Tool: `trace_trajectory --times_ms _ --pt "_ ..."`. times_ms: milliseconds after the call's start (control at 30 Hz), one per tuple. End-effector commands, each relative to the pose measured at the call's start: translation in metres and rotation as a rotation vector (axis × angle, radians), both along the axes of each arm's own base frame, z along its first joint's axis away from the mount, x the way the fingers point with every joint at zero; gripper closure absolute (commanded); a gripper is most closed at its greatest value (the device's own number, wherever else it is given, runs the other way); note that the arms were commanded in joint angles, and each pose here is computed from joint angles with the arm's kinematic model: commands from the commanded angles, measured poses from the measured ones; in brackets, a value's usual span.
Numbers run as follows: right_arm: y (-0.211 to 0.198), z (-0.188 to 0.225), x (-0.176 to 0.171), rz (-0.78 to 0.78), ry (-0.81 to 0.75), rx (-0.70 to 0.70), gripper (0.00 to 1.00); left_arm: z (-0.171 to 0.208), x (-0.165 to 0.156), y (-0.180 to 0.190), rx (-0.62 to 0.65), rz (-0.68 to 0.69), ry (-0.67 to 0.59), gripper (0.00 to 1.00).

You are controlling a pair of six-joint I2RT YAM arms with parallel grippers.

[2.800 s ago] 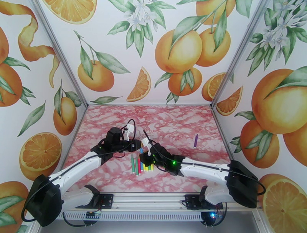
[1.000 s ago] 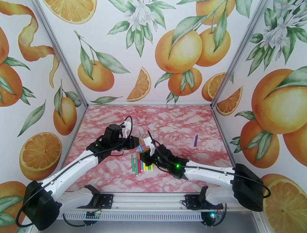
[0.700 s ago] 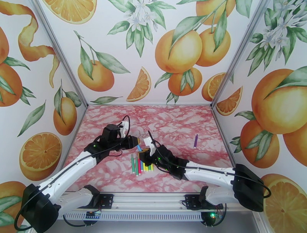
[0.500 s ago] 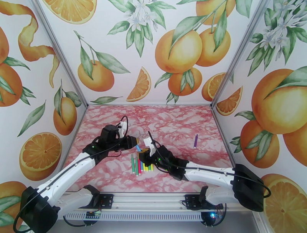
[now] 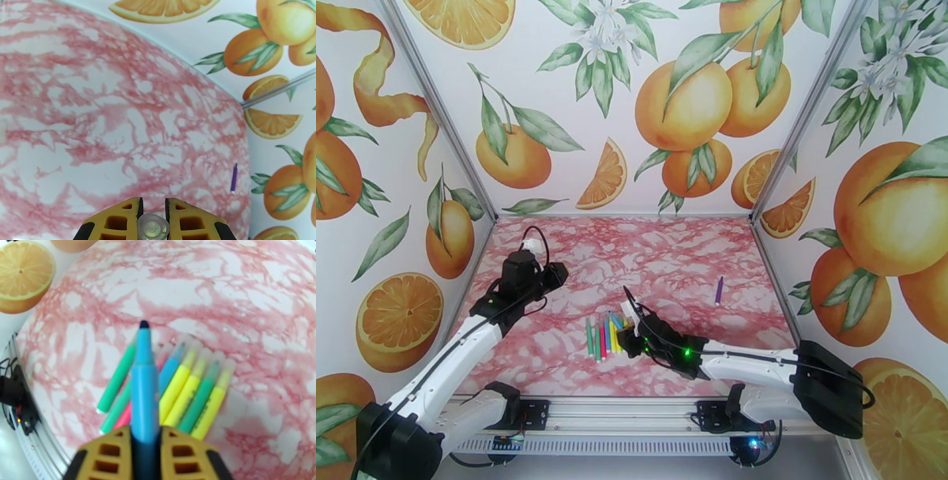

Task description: Open the pen caps

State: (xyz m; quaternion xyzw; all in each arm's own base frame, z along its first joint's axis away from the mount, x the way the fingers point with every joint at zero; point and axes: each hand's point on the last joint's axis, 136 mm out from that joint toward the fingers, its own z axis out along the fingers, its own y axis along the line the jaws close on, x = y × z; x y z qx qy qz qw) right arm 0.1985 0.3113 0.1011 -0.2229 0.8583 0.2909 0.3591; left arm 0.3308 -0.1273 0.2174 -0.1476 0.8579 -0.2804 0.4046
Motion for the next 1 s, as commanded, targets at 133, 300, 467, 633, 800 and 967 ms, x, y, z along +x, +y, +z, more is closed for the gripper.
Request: trace_trajectory --times_ms 133,300,467,633,800,967 --pt "-0.012 0.019 0.015 -0.083 -0.058 -0.025 1.00 -0.010 0.006 0.013 0.201 -0.033 0.017 1.00" --pt "-0.026 0.028 0.032 -0.146 -0.060 -0.049 1.00 -0.025 0.009 0.026 0.339 -0.040 0.081 1.00" --pt "-0.058 0.035 0.059 -0.264 -0.050 -0.078 1.00 -0.038 0.014 0.040 0.470 -0.028 0.146 1.00" --pt "-0.101 0.038 0.087 -0.418 -0.055 -0.154 1.00 -0.047 0.022 0.051 0.558 -0.015 0.190 1.00" --pt "-0.137 0.038 0.111 -0.521 -0.033 -0.167 1.00 -0.061 0.034 0.061 0.597 -0.021 0.241 1.00" --pt "-0.173 0.031 0.134 -0.608 -0.001 -0.196 1.00 -0.082 0.045 0.077 0.617 -0.009 0.295 1.00"
